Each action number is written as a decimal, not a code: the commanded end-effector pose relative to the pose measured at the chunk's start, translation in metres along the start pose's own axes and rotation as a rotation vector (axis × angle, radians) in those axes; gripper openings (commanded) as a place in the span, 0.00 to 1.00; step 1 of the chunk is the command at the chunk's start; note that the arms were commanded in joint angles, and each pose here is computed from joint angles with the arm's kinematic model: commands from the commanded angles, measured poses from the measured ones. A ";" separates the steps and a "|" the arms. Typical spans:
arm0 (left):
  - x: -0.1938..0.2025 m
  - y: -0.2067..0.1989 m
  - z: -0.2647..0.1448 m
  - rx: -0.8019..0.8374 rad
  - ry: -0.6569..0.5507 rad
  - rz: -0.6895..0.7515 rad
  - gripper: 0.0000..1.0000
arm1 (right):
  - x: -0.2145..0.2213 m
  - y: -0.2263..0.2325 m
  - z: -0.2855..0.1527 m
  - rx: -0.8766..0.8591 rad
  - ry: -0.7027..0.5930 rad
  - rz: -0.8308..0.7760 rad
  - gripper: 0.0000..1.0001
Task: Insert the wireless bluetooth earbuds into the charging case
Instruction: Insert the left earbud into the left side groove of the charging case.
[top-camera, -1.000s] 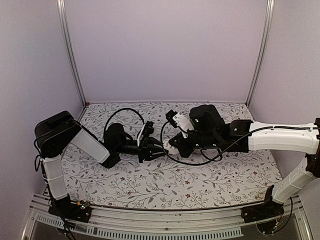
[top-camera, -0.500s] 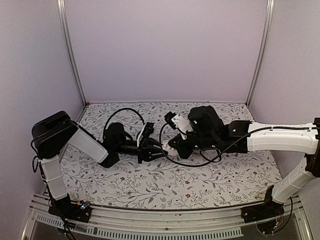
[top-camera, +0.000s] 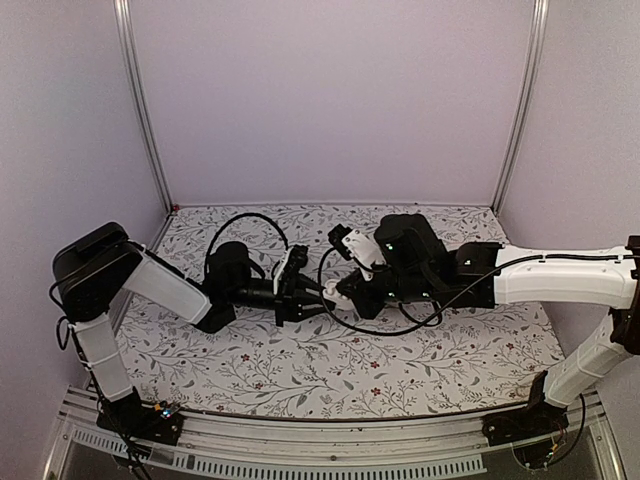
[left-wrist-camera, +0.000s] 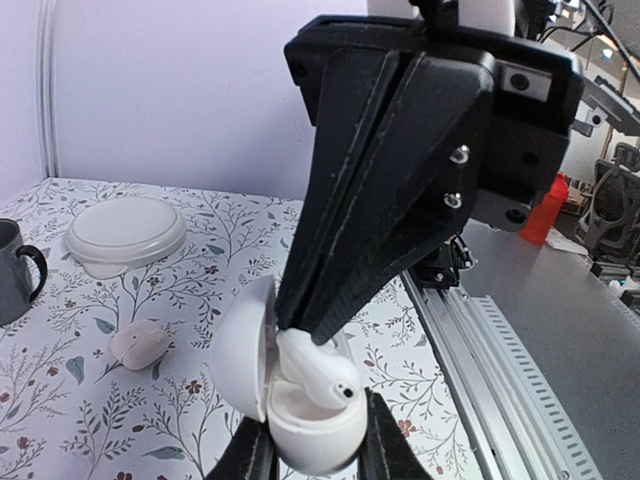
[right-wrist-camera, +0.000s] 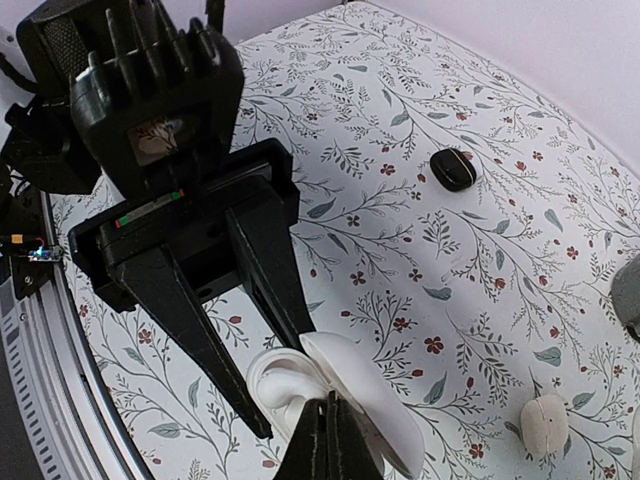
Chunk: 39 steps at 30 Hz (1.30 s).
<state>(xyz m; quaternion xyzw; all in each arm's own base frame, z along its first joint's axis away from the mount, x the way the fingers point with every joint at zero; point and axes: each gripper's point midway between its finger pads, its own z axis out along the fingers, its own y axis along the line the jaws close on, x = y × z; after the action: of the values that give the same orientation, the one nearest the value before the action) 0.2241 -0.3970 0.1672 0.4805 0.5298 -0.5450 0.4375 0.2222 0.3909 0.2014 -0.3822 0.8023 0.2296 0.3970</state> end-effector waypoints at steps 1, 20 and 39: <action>-0.033 0.005 0.002 -0.062 -0.067 0.115 0.00 | 0.023 0.037 0.010 -0.115 0.079 -0.030 0.03; -0.039 0.009 0.003 -0.124 -0.043 0.184 0.00 | 0.021 0.045 0.008 -0.128 0.065 -0.044 0.10; -0.039 0.007 0.004 -0.129 -0.032 0.195 0.00 | 0.023 0.040 0.017 -0.082 0.099 -0.002 0.23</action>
<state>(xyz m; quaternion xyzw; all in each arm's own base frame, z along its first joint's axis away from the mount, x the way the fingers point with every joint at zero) 0.2301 -0.3978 0.1554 0.4987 0.5532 -0.4875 0.4558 0.2176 0.3977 0.1871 -0.3846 0.8114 0.2149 0.3841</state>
